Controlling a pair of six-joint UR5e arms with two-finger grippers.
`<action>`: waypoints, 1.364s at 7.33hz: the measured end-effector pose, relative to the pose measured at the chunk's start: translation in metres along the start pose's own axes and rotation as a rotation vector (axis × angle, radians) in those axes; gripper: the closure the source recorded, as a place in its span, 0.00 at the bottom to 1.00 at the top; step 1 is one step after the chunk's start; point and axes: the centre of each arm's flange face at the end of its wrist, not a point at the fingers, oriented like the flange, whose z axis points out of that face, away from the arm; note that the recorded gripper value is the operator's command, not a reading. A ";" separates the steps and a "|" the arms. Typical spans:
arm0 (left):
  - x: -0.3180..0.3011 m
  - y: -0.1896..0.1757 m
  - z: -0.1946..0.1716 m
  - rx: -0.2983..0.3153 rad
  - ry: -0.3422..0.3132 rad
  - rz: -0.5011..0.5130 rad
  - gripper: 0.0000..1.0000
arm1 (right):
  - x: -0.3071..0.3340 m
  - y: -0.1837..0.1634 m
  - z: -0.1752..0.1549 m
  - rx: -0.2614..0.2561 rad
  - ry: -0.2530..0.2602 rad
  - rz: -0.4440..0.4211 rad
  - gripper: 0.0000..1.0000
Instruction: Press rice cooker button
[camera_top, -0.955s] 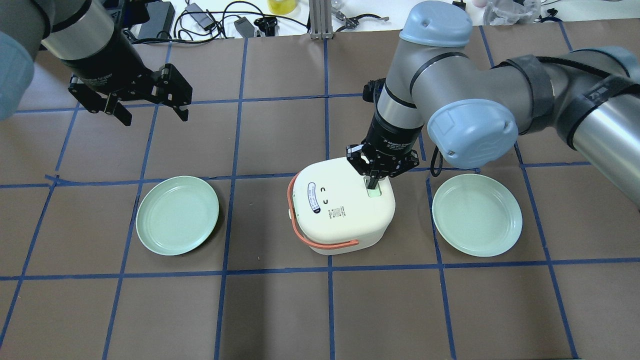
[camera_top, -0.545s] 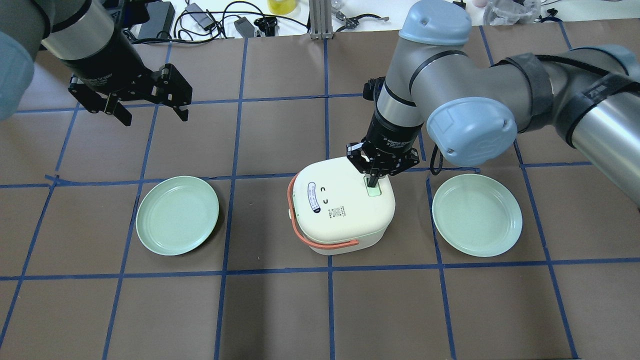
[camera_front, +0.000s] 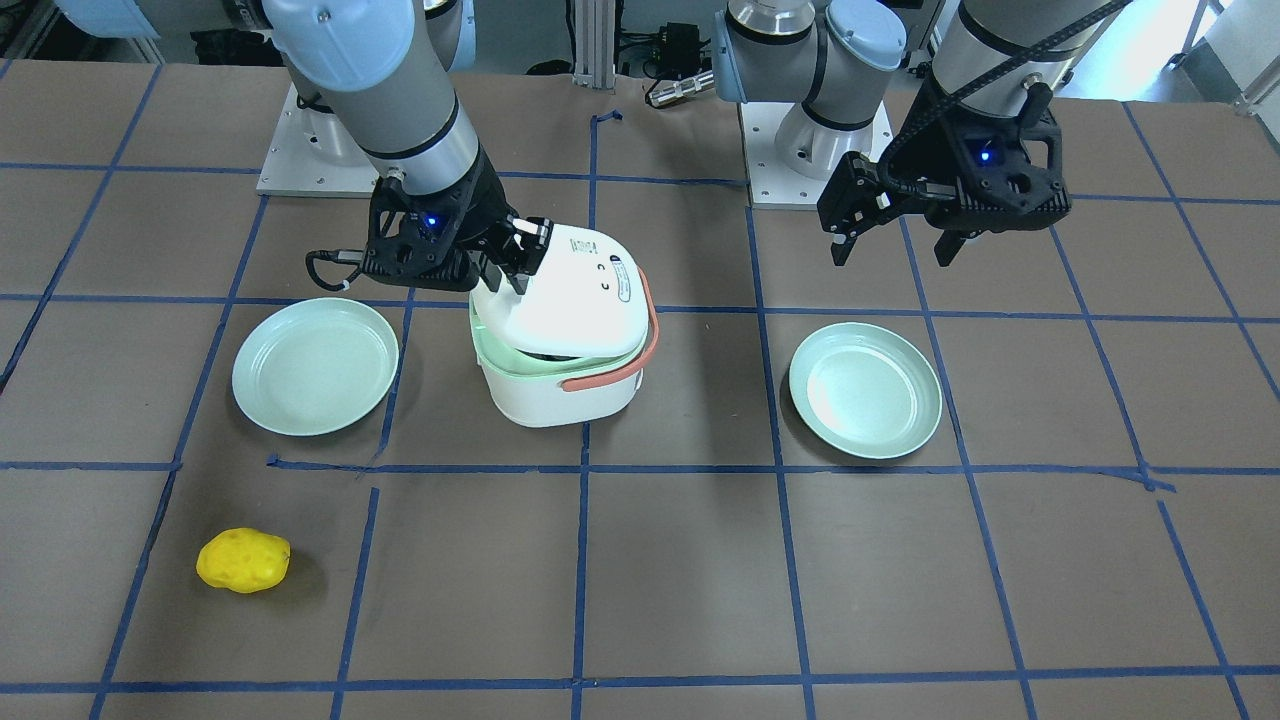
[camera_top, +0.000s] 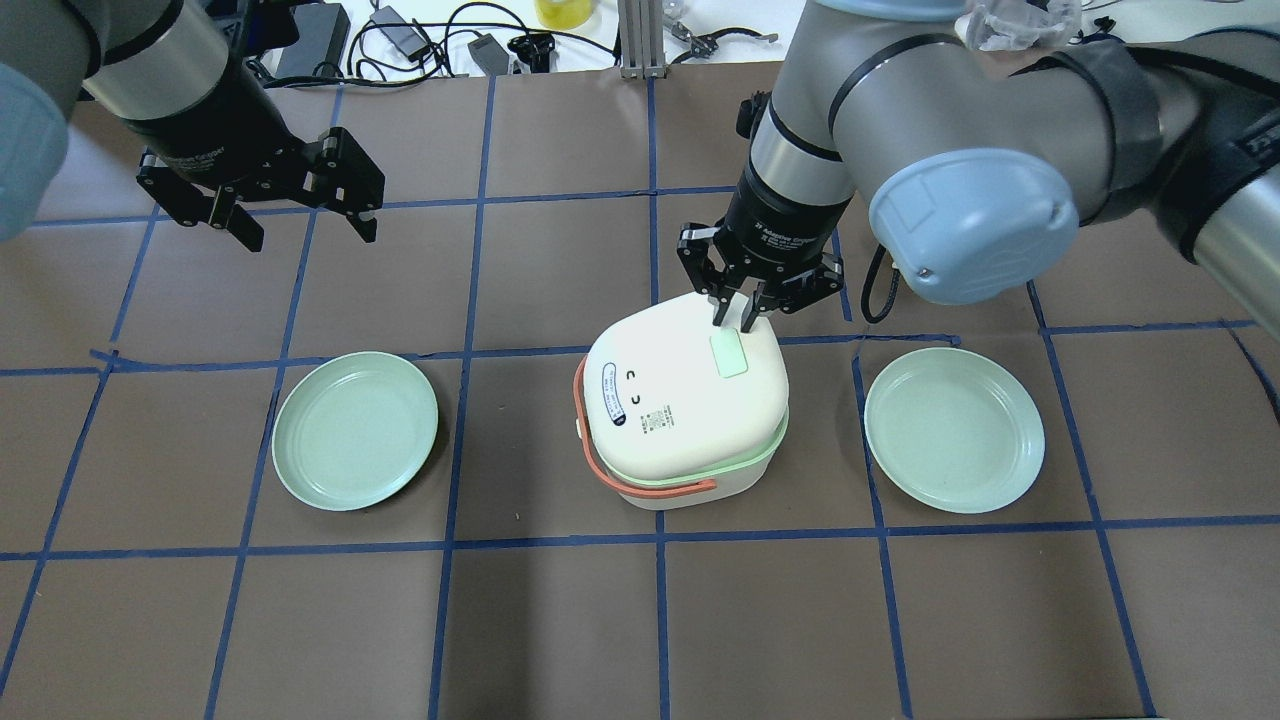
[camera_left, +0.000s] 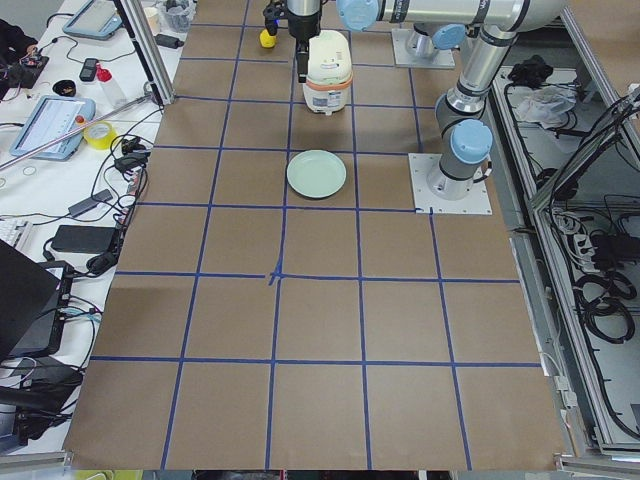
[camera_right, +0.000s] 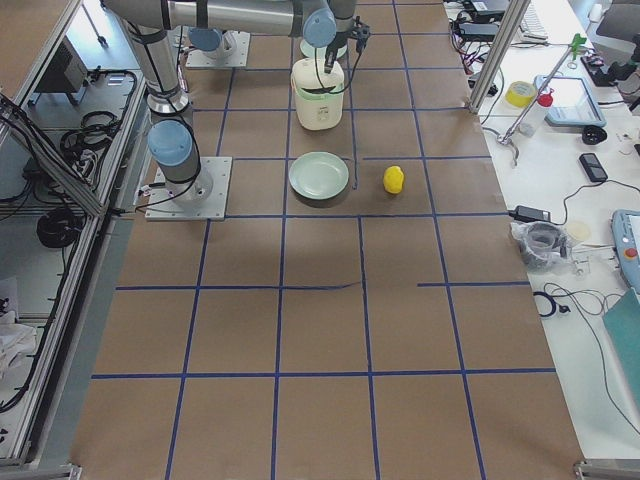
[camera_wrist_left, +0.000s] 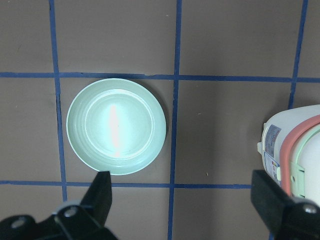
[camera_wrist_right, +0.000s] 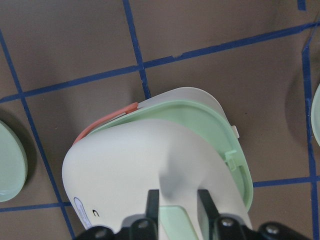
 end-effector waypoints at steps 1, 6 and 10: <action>0.000 0.000 0.000 0.000 0.000 0.000 0.00 | 0.001 0.001 -0.013 0.024 0.015 0.006 0.00; 0.000 0.000 0.000 0.000 0.000 0.001 0.00 | 0.036 -0.024 -0.055 0.099 0.164 -0.057 0.00; 0.000 0.000 0.000 0.000 0.000 0.000 0.00 | 0.073 -0.032 -0.071 0.081 0.237 -0.156 0.00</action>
